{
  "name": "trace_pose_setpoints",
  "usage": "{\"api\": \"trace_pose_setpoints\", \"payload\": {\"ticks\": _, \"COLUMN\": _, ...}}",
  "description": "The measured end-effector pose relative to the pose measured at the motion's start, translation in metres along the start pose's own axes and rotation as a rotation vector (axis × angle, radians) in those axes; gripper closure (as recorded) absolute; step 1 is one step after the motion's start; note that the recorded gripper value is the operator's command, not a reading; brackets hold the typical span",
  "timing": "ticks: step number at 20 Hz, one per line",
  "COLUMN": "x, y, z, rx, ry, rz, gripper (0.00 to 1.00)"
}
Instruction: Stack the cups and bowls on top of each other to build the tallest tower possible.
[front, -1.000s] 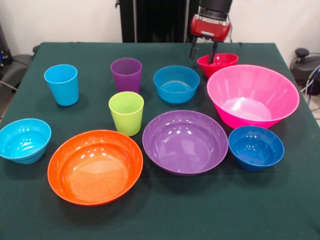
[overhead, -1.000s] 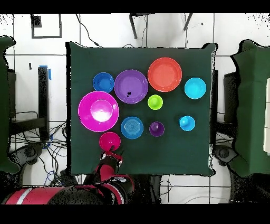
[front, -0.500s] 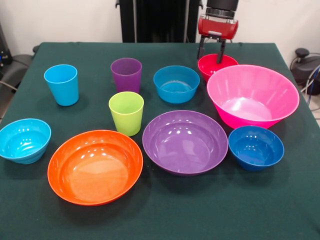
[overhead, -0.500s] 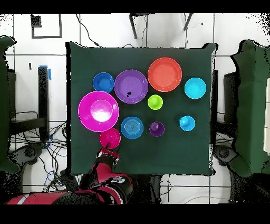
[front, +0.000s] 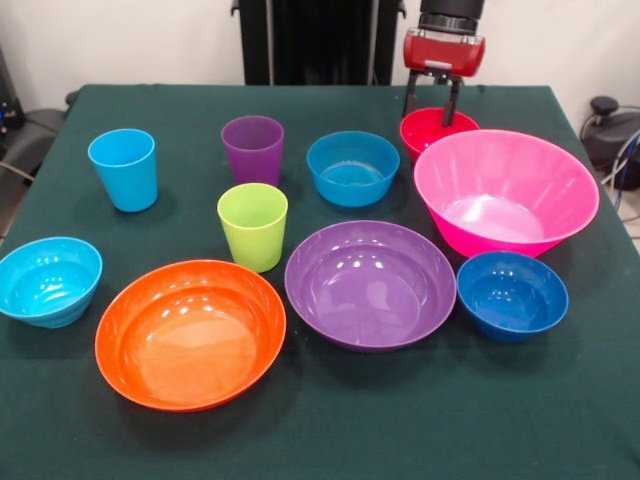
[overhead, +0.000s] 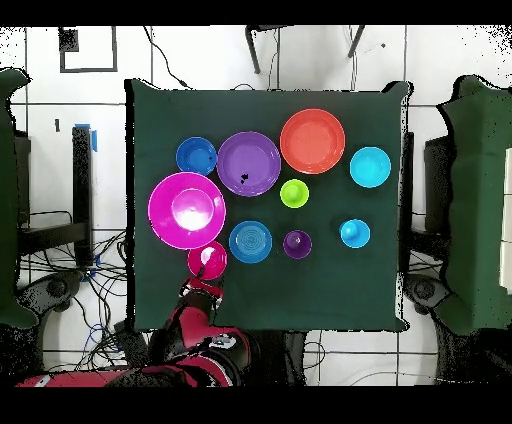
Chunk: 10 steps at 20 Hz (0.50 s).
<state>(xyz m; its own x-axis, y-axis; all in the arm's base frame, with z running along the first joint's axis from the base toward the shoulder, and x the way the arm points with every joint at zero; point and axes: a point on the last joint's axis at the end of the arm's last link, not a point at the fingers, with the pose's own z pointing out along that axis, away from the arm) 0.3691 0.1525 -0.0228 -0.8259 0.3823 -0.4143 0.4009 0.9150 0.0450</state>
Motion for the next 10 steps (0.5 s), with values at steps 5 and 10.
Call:
{"api": "trace_pose_setpoints", "payload": {"ticks": 5, "x": 0.0005, "y": 0.0007, "z": 0.0001, "rx": -0.002, "ry": 0.001, "rz": 0.001, "gripper": 0.0}}
{"api": "trace_pose_setpoints", "payload": {"ticks": 10, "x": -0.0003, "y": 0.0005, "z": 0.0009, "rx": -0.003, "ry": 0.003, "rz": 0.006, "gripper": 0.0}}
